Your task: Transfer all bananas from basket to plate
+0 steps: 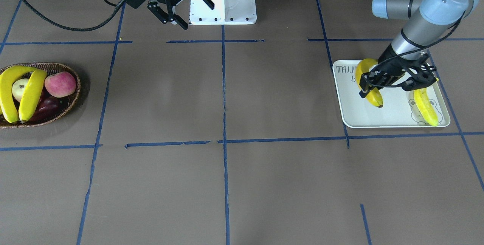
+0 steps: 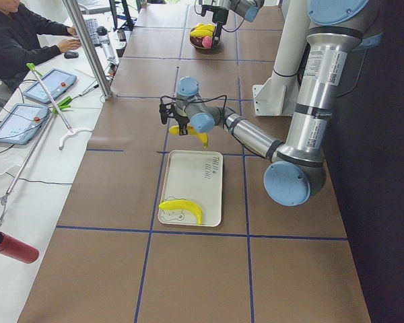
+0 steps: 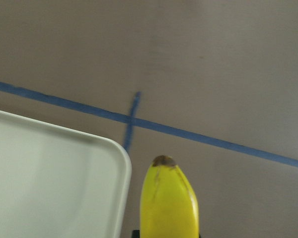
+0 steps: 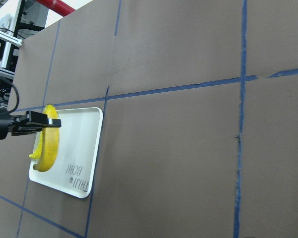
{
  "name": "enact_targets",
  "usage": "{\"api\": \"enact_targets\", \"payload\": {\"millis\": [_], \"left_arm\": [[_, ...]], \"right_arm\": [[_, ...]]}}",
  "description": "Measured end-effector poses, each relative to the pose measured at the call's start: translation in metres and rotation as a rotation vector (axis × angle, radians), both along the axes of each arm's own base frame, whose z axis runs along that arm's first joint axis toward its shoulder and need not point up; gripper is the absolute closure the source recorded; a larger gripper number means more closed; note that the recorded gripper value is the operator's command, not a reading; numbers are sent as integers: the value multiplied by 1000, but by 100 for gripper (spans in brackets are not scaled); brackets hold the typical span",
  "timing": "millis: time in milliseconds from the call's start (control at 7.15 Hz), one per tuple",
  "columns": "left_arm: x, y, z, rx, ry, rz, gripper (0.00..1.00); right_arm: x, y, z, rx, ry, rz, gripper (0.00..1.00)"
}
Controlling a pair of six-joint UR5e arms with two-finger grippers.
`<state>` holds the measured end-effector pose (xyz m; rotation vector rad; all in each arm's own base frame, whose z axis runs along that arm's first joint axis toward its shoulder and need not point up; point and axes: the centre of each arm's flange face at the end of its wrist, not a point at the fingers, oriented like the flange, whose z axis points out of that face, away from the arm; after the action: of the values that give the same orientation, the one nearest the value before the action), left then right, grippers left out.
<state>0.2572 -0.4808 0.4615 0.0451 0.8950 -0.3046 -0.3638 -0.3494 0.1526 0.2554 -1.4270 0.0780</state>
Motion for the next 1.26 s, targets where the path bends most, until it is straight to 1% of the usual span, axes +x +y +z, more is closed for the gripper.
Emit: {"api": "enact_targets", "payload": {"millis": [140, 280, 419, 559, 699, 979, 1118, 1258], "left_arm": [[-11, 3, 29, -19, -40, 4, 100], [-16, 4, 50, -31, -74, 4, 100], [-19, 3, 67, -33, -105, 7, 100], [-22, 1, 81, -23, -134, 21, 100], [-25, -1, 96, -16, -161, 30, 100], [-29, -2, 120, -19, -210, 31, 100], [-31, 0, 130, -29, -223, 30, 98], [-32, 1, 135, -34, -227, 30, 23]], "right_arm": [[12, -12, 23, -24, 42, 19, 0], [33, -31, 50, -39, 105, 36, 0], [57, -49, 79, -31, 190, 32, 0], [80, -61, 106, -9, 269, 15, 0], [97, -68, 129, 21, 326, -1, 0], [121, -74, 161, 75, 401, -15, 0], [129, -75, 170, 90, 422, -17, 0], [133, -75, 174, 96, 431, -17, 0]]}}
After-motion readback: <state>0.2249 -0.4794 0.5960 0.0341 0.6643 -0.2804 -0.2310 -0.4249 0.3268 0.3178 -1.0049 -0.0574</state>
